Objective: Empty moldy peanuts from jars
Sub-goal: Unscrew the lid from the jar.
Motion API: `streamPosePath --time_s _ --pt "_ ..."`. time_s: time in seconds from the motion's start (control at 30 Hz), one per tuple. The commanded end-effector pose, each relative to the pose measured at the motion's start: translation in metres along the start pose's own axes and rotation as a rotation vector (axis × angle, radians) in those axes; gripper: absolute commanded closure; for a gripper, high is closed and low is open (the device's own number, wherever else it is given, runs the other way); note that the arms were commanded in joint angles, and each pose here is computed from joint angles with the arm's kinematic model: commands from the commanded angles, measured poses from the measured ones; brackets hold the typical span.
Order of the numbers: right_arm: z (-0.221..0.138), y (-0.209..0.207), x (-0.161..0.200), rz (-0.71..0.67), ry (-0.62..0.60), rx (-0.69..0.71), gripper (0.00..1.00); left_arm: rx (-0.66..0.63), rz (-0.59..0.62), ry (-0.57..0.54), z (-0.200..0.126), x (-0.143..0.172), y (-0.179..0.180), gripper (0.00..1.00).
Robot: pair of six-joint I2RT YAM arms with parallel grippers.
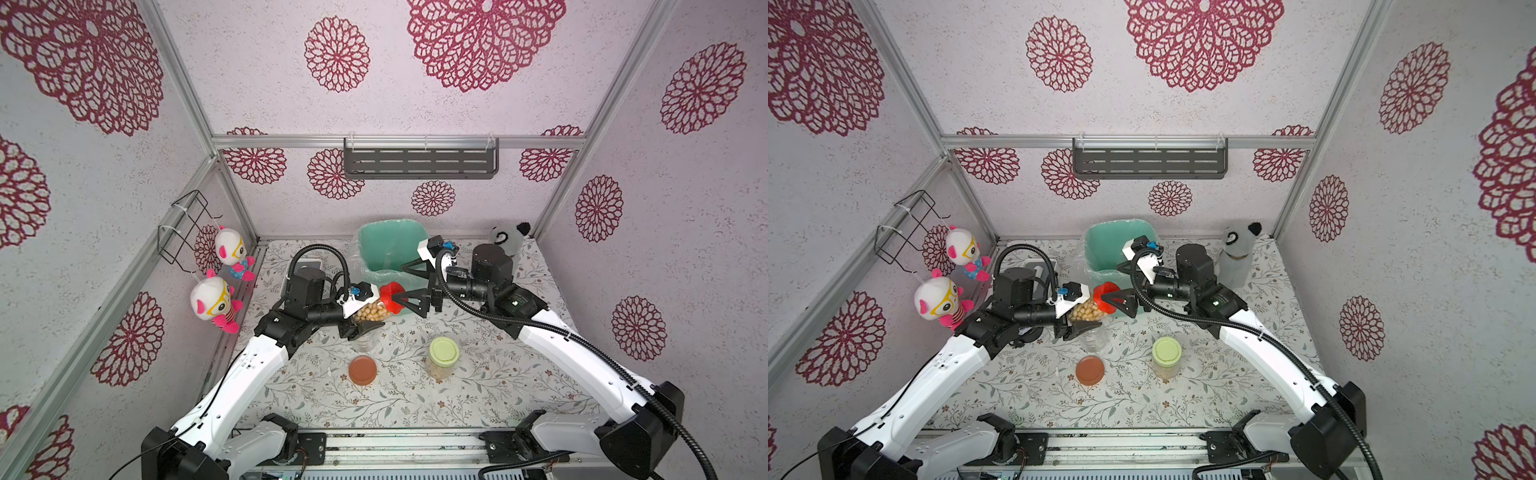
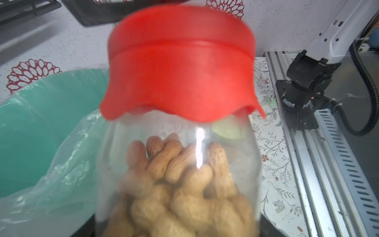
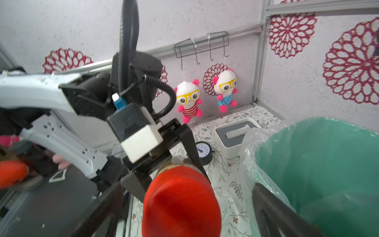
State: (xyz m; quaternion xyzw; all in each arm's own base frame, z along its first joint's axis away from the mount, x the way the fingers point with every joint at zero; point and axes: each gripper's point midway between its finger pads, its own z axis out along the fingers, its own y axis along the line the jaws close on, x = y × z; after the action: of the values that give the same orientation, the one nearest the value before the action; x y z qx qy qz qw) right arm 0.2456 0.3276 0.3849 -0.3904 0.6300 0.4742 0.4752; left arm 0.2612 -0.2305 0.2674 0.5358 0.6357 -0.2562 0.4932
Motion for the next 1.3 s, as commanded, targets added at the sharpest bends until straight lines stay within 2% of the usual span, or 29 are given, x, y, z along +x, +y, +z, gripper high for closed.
streamPosePath --time_s 0.0,0.1,0.23,0.47,0.6,0.73,0.83,0.97,1.03,1.17,1.2,1.27 --pt "-0.011 -0.017 -0.025 0.249 -0.135 0.171 0.01 -0.118 0.05 -0.06 -0.01 -0.018 0.019 1.0" --pt "-0.007 -0.029 -0.011 0.381 -0.123 0.265 0.01 -0.162 0.06 -0.06 -0.011 -0.016 0.025 1.0" --pt "0.0 -0.032 0.0 0.445 -0.116 0.32 0.01 -0.183 0.069 -0.05 -0.009 -0.012 0.028 1.0" --pt "0.021 -0.028 0.015 0.505 -0.052 0.296 0.02 -0.186 0.067 -0.039 -0.008 -0.006 0.028 1.0" --pt "0.028 -0.026 0.023 0.526 -0.014 0.285 0.07 -0.189 0.069 -0.038 -0.007 -0.006 0.03 1.0" --pt "0.026 -0.024 0.02 0.516 -0.03 0.276 0.13 -0.193 0.066 -0.034 -0.006 -0.003 0.03 1.0" --pt "0.024 -0.023 0.019 0.489 -0.036 0.275 0.23 -0.196 0.065 -0.028 -0.006 -0.001 0.03 1.0" --pt "0.021 -0.022 0.02 0.426 -0.021 0.27 0.5 -0.2 0.068 -0.026 -0.007 -0.001 0.031 1.0" --pt "0.014 -0.024 0.02 0.377 -0.043 0.287 0.6 -0.191 0.071 -0.024 -0.007 -0.001 0.03 1.0" --pt "-0.004 -0.019 0.012 0.222 -0.117 0.253 0.95 -0.151 0.068 0.009 -0.007 0.001 0.025 1.0" --pt "-0.008 -0.018 0.01 0.176 -0.13 0.239 1.0 -0.138 0.069 0.009 -0.008 0.0 0.022 1.0" --pt "-0.013 -0.015 0.011 0.083 -0.128 0.224 1.0 -0.111 0.063 0.012 -0.008 0.0 0.018 1.0"
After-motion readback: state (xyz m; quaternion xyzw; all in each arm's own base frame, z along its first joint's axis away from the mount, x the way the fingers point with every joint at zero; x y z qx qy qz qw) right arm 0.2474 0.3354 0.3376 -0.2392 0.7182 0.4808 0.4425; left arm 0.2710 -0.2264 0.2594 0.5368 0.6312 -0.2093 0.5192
